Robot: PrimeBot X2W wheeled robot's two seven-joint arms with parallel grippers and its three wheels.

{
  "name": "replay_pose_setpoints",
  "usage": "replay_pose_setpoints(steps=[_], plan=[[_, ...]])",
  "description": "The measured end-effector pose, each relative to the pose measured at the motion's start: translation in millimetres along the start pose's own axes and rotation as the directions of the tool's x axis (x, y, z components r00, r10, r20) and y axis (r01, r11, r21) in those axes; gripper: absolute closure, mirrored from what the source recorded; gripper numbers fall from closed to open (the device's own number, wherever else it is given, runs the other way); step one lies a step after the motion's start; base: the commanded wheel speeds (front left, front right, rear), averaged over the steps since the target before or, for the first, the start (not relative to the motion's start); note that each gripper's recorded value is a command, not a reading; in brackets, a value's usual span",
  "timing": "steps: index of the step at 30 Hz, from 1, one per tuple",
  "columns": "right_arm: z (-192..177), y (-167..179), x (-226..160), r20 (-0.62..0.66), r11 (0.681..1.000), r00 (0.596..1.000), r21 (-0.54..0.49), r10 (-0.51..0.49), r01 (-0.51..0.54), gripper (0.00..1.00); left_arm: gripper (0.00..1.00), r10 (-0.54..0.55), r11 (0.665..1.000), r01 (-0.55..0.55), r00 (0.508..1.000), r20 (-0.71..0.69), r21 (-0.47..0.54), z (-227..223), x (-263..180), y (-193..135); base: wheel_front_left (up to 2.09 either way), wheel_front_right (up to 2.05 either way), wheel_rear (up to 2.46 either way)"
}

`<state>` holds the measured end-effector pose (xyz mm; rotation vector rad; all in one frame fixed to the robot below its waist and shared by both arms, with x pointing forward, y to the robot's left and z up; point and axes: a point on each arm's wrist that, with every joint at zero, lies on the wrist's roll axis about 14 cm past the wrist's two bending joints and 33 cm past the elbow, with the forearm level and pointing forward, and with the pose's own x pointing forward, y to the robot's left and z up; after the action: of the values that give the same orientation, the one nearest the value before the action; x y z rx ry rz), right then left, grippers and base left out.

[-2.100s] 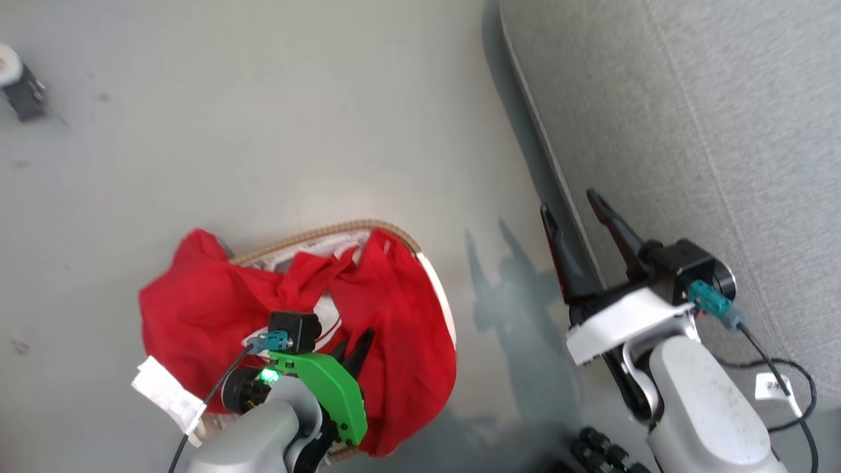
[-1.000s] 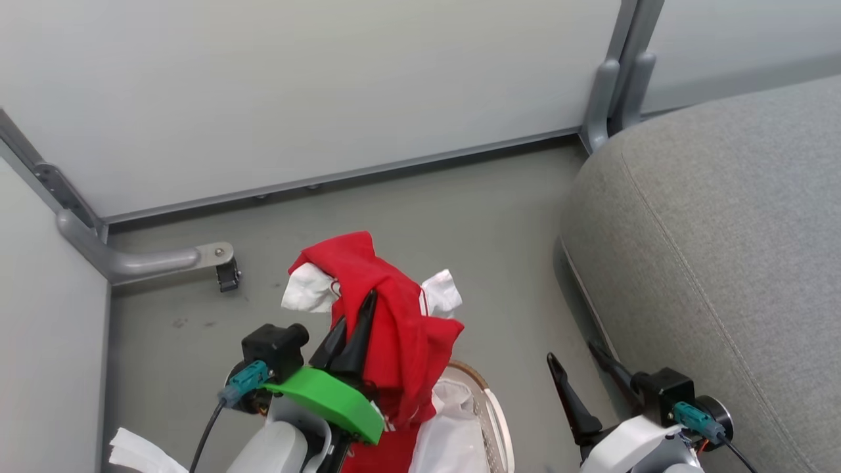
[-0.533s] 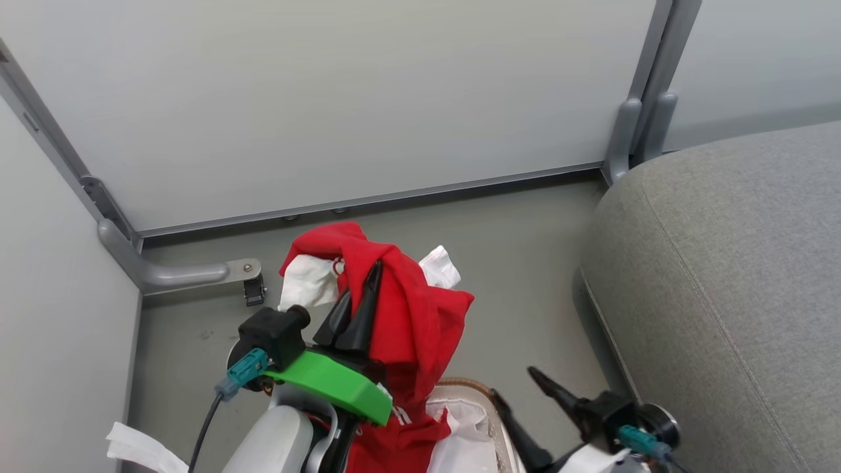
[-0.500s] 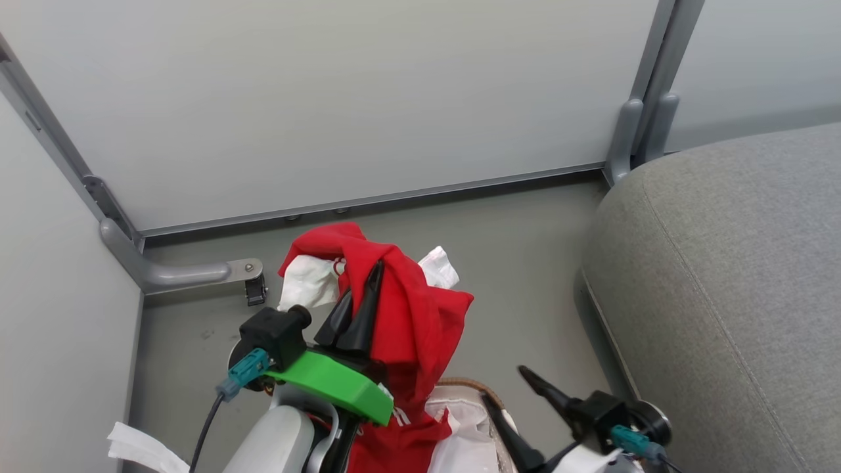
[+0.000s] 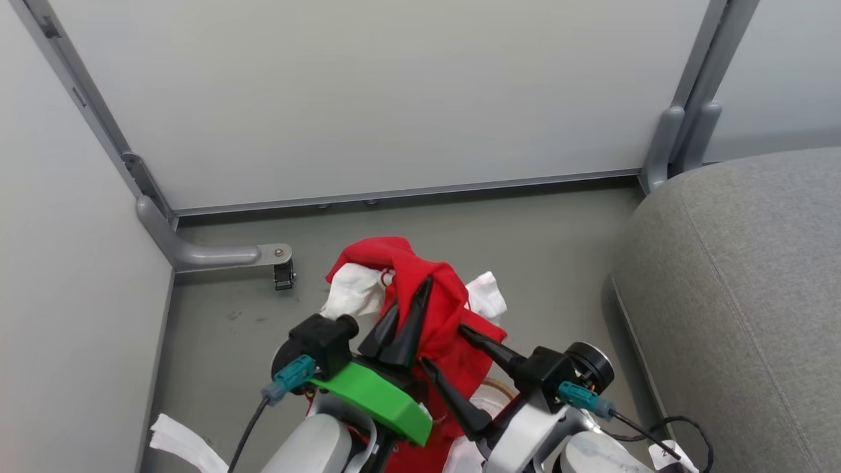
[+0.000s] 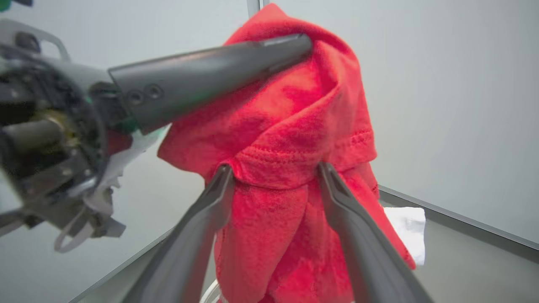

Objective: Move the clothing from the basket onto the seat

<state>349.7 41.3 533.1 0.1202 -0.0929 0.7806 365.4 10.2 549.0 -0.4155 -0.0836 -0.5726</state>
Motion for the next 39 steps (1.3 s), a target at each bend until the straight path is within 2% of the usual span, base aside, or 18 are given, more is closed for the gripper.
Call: replay_pose_setpoints(steps=[8, 9, 10, 11, 14, 17, 19, 25, 29, 35, 39], plan=[[-9.2, -0.7, 15.1, -0.038, 0.999, 0.999, -0.03, 0.022, -0.023, 0.0, 1.0, -0.045, 0.998, 0.044, 0.999, -0.019, -0.038, -6.7, -6.8, -19.5, 0.0, 0.0, 0.0], [-8.5, 1.4, 17.4, -0.037, 0.999, 0.999, -0.025, 0.031, -0.032, 0.14, 1.0, -0.052, 0.998, 0.051, 0.998, -0.023, -0.042, -8.0, -7.8, -22.5, 0.0, 0.0, 0.0], [-7.3, 4.2, 19.5, -0.033, 0.999, 0.999, -0.019, 0.041, -0.041, 0.91, 1.0, -0.055, 0.998, 0.054, 0.998, -0.024, -0.043, -8.4, -8.5, -23.8, 0.0, 0.0, 0.0], [-6.6, 7.0, 20.8, -0.031, 0.999, 0.998, -0.015, 0.05, -0.05, 1.0, 1.0, -0.056, 0.998, 0.055, 0.998, -0.024, -0.043, -8.4, -9.0, -24.1, 0.0, 0.0, 0.0], [-2.8, 13.1, 23.8, -0.018, 0.998, 0.997, -0.008, 0.069, -0.069, 1.0, 1.0, -0.052, 0.997, 0.051, 0.998, -0.023, -0.055, -7.9, -9.8, -23.9, 0.0, 0.0, 0.0], [2.4, 5.0, 21.9, 0.0, 0.999, 0.999, 0.001, 0.038, -0.038, 1.0, 1.0, -0.041, 0.998, 0.041, 0.999, -0.01, -0.05, -3.9, -7.6, -19.6, 0.0, 0.0, 0.0], [2.4, -1.9, 16.9, 0.003, 1.0, 1.0, 0.01, 0.008, -0.008, 1.0, 0.0, -0.037, 0.998, 0.037, 0.999, -0.012, -0.047, -4.7, -6.1, -17.5, 0.0, 0.0, 0.0], [-2.8, -31.3, -9.0, -0.004, 0.993, 0.993, 0.018, -0.119, 0.119, 1.0, 0.0, -0.044, 0.998, 0.046, 0.998, -0.042, 0.033, -13.3, 0.2, -12.2, 0.0, 0.0, 0.0], [-4.8, -54.5, -32.8, -0.006, 0.975, 0.976, 0.024, -0.22, 0.22, 1.0, 0.0, -0.072, 0.995, 0.076, 0.995, -0.064, 0.061, -21.5, 7.6, -16.4, 0.0, 0.0, 0.0], [-2.1, -91.1, -74.9, 0.001, 0.926, 0.926, 0.016, -0.377, 0.376, 1.0, 0.0, -0.147, 0.986, 0.153, 0.984, -0.104, 0.061, -38.0, 22.9, -34.6, 0.0, 0.0, 0.0], [-3.1, -109.0, -105.7, -0.001, 0.88, 0.88, 0.019, -0.475, 0.475, 1.0, 0.0, -0.219, 0.973, 0.226, 0.966, -0.136, 0.036, -52.3, 33.3, -55.7, 0.0, 0.0, 0.0]])
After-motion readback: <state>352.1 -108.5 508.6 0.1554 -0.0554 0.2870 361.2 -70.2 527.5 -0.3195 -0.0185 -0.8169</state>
